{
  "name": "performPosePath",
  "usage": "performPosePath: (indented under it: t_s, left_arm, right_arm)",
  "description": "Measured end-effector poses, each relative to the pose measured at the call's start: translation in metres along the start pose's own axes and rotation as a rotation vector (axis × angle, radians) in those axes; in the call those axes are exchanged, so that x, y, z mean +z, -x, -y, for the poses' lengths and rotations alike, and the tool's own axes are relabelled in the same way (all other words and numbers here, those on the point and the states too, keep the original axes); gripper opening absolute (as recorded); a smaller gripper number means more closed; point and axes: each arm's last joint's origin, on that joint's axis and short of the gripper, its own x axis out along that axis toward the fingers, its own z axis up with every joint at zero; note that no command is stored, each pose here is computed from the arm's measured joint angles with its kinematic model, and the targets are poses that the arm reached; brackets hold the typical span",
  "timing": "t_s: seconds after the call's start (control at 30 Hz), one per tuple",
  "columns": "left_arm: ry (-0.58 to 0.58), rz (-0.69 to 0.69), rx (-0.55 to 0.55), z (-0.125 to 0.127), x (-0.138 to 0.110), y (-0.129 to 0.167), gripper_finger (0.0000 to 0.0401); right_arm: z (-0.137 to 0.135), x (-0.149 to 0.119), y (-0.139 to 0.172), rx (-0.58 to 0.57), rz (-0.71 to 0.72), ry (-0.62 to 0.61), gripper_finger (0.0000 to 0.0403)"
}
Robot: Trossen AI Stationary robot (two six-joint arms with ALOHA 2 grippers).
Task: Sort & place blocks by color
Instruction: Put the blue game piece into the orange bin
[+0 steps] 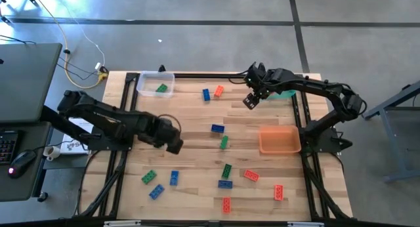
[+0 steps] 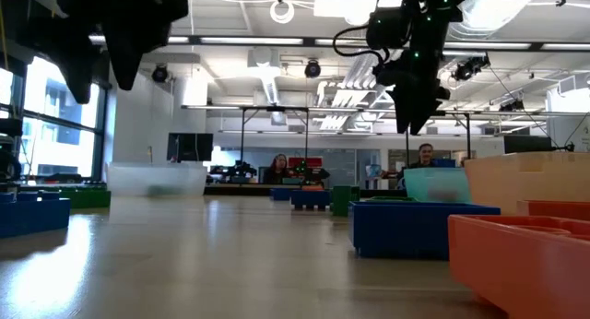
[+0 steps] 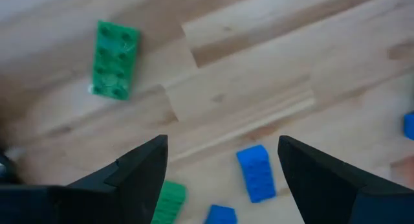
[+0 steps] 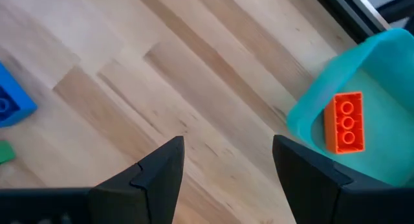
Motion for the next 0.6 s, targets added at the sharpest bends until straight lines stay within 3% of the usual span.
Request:
performPosePath:
  t_s: [0.3, 0.6]
  left_arm:
    - [0.157, 0.042, -0.065, 0.011, -0.041, -0.004, 0.028]
    - [0.184, 0.014, -0.064, 0.027, -0.078, -0.032, 0.028]
  right_arm:
    - [-0.015, -0.002, 0.002, 0.022, 0.028, 0.048, 0.0224]
    - [-0.028, -0.005, 0.005, 0.037, 0.041, 0.082, 0.0224]
